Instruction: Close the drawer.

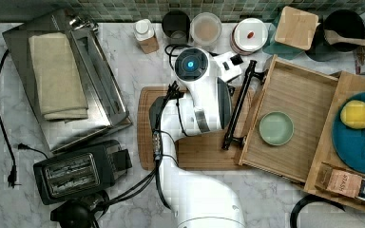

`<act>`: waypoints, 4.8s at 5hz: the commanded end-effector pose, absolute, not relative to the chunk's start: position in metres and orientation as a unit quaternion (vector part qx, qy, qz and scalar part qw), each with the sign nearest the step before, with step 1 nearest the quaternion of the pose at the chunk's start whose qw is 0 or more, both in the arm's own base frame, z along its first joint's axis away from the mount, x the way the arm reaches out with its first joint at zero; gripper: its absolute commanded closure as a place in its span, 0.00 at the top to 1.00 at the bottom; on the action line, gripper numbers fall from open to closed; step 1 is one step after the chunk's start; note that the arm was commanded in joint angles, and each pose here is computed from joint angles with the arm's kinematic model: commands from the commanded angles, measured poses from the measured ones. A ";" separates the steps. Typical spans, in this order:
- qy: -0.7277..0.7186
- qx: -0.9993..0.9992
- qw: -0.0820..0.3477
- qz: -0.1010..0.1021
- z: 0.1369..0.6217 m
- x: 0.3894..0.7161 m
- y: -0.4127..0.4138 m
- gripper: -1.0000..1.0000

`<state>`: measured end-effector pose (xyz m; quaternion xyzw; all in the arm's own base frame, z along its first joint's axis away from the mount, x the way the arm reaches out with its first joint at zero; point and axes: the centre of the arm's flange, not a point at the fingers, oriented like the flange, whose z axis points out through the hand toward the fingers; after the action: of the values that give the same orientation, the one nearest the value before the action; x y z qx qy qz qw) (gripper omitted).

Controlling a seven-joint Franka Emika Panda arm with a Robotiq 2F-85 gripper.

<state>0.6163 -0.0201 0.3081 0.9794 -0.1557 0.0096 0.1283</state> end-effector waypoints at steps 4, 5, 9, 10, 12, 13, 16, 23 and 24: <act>-0.181 0.977 0.114 -0.016 0.281 0.574 -0.135 0.00; -0.191 0.975 0.110 -0.027 0.278 0.558 -0.171 0.00; -0.214 0.969 0.117 -0.027 0.269 0.477 -0.343 0.00; -0.244 0.960 0.127 -0.045 0.273 0.463 -0.374 0.00; -0.299 0.937 0.163 -0.078 0.283 0.442 -0.418 0.00; -0.310 0.932 0.167 -0.084 0.287 0.444 -0.433 0.00; -0.310 0.932 0.167 -0.084 0.288 0.444 -0.433 0.00; -0.310 0.932 0.167 -0.084 0.288 0.444 -0.433 0.00; -0.310 0.932 0.167 -0.084 0.287 0.444 -0.433 0.00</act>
<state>0.5398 -0.2877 0.2616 0.9746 -0.1715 -0.0566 0.1323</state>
